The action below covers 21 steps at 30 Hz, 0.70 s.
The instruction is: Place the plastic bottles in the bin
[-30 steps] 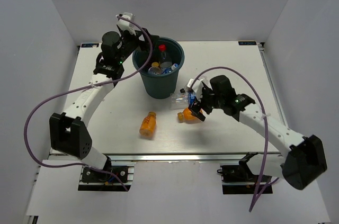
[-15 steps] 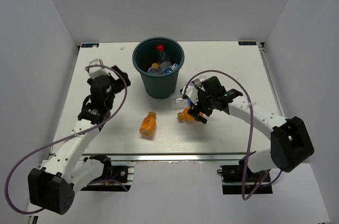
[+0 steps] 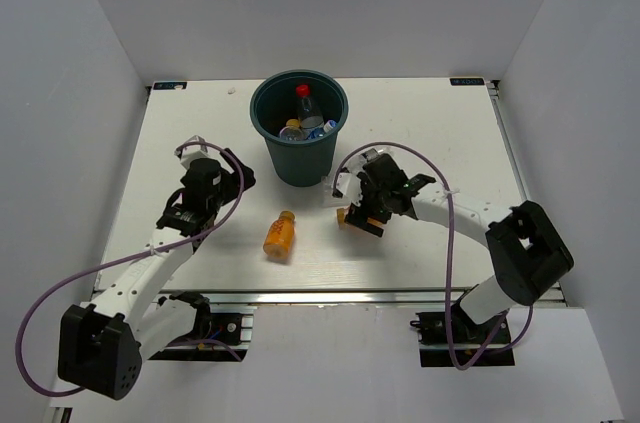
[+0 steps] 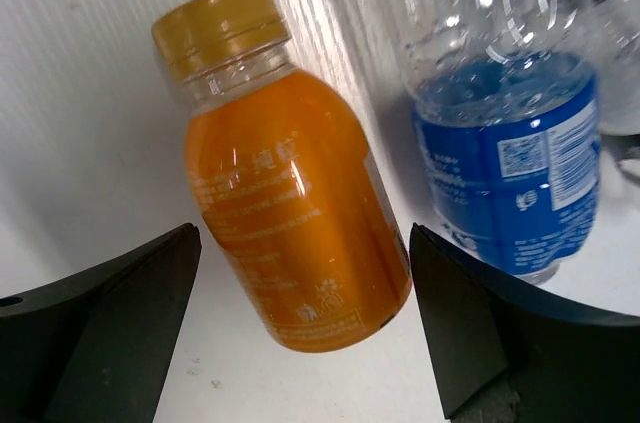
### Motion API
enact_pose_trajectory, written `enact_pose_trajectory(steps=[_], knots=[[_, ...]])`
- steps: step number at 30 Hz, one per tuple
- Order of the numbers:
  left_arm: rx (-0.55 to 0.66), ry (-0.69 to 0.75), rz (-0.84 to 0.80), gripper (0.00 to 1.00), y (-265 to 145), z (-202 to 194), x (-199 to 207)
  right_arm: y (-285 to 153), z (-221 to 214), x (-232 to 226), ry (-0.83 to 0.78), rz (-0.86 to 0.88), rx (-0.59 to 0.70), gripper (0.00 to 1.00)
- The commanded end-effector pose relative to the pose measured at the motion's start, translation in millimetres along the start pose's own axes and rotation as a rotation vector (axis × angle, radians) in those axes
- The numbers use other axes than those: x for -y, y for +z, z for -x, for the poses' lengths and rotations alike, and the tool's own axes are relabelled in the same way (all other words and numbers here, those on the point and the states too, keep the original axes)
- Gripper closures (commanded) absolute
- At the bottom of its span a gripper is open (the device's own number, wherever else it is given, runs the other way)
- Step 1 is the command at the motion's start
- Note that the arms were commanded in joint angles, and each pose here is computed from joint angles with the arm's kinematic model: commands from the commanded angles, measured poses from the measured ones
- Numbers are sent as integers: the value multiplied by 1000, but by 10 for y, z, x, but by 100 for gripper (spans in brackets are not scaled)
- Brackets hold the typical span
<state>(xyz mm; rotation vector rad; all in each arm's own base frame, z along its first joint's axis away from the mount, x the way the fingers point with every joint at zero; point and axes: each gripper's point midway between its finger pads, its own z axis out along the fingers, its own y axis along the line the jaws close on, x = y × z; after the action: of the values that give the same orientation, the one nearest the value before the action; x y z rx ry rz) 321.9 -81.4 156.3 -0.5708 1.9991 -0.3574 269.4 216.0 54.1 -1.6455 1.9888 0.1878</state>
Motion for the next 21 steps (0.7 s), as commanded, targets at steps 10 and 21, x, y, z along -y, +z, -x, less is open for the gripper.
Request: enact_pose_trajectory(steps=[10, 21], knots=[[-32, 0, 14, 2, -14, -105, -68, 170, -39, -147, 1, -59, -34, 26], [-38, 17, 43, 2, -5, -139, -143, -273, 627, -223, -35, -67, 199, 50]])
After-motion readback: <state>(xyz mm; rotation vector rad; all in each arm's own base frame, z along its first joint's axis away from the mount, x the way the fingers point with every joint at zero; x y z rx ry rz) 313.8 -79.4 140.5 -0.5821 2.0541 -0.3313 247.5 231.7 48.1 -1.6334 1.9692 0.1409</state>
